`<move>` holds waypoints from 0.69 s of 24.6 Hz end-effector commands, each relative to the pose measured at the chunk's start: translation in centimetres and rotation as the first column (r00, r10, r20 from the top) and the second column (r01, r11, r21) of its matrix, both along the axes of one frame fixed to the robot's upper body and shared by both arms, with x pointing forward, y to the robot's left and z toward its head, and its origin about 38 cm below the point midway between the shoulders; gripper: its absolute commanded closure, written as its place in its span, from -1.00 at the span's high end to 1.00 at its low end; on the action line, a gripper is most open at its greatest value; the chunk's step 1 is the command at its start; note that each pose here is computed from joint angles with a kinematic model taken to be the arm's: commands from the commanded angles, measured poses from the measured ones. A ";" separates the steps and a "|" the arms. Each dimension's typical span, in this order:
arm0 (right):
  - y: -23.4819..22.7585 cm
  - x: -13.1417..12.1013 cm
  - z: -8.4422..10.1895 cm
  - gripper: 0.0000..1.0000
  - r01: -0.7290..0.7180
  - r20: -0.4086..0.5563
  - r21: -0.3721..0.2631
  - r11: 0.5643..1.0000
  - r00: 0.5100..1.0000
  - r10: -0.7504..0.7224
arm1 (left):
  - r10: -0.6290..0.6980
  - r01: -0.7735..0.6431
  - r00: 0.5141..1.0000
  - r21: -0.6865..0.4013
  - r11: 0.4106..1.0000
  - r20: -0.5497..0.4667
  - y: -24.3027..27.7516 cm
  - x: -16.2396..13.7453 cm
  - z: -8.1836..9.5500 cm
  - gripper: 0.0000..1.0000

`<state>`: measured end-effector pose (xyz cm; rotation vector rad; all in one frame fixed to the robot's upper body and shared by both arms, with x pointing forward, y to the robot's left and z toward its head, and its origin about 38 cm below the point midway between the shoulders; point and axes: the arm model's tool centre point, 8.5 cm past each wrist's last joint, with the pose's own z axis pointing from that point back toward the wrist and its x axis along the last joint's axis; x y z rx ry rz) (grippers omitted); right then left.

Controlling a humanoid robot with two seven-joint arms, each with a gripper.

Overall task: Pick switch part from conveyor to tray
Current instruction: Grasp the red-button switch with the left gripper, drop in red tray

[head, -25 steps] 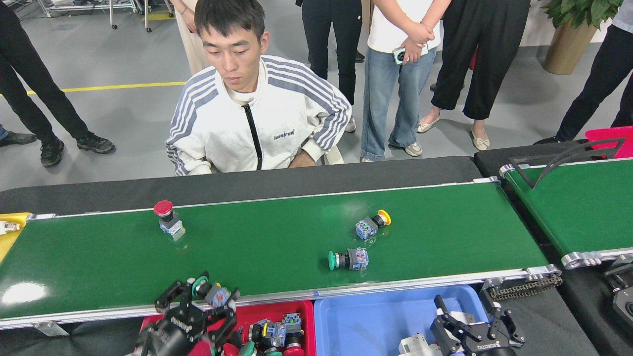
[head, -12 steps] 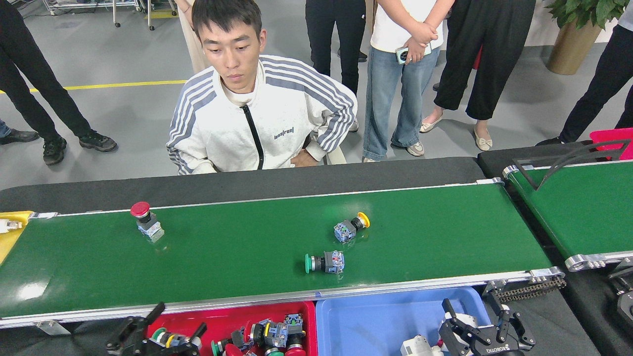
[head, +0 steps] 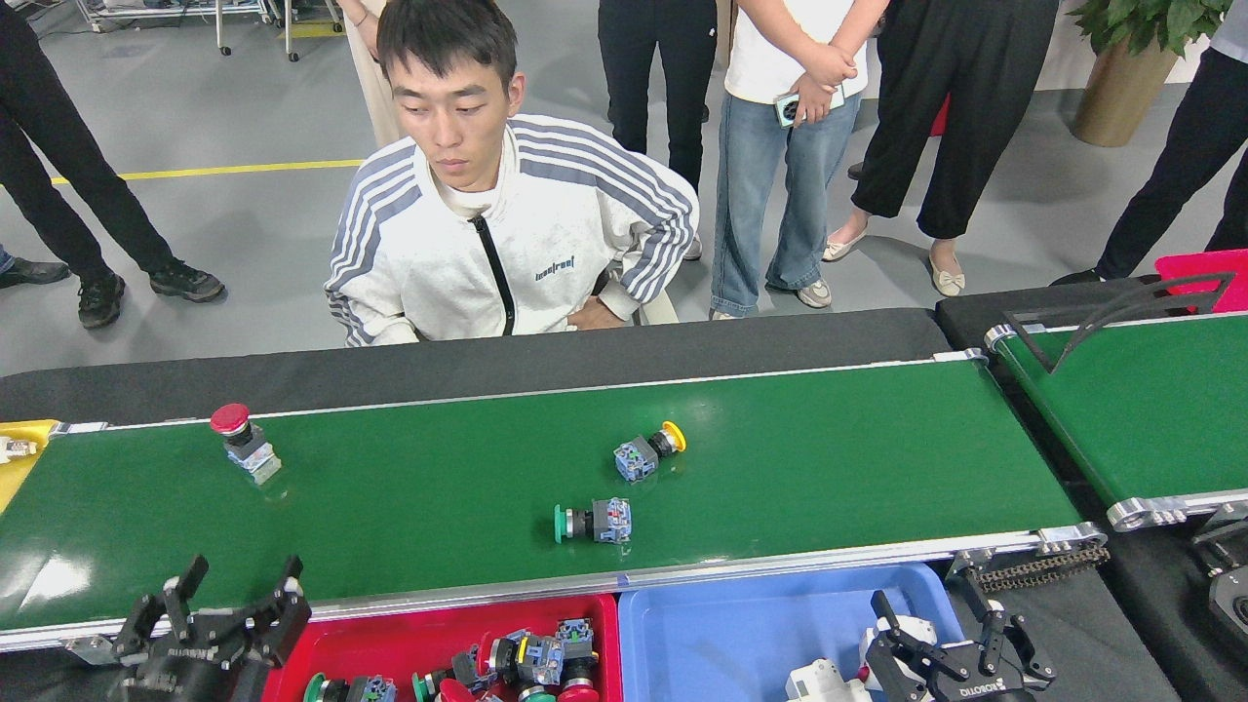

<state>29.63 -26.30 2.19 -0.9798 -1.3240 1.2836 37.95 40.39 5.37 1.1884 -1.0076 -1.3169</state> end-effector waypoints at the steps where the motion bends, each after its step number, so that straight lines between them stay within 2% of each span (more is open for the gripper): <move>1: 0.0 0.4 0.7 1.00 -0.023 0.021 -0.005 1.000 1.000 0.023 | 0.068 -0.067 0.998 0.018 0.998 -0.009 2.7 1.9 0.6 1.00; 4: 0.3 0.9 1.2 1.00 -0.050 0.038 -0.004 0.999 0.998 0.050 | 0.166 -0.164 0.985 0.039 0.986 -0.046 5.1 3.9 0.4 1.00; 7: 1.1 0.9 1.5 1.00 -0.136 0.052 0.000 0.991 0.989 0.136 | 0.291 -0.284 0.954 0.098 0.954 -0.069 8.7 3.1 -0.6 1.00; 12: 1.7 0.9 1.8 1.00 -0.198 0.064 0.005 0.980 0.978 0.197 | 0.420 -0.408 0.899 0.112 0.906 -0.122 12.4 2.8 -1.9 0.99; 15: 2.0 1.0 1.9 1.00 -0.228 0.070 0.007 0.974 0.971 0.227 | 0.469 -0.460 0.874 0.097 0.883 -0.123 13.9 3.5 -1.7 0.96; 17: 2.1 1.2 2.1 1.00 -0.231 0.075 0.008 0.973 0.970 0.230 | 0.489 -0.483 0.861 0.080 0.872 -0.136 14.7 3.9 -1.4 0.86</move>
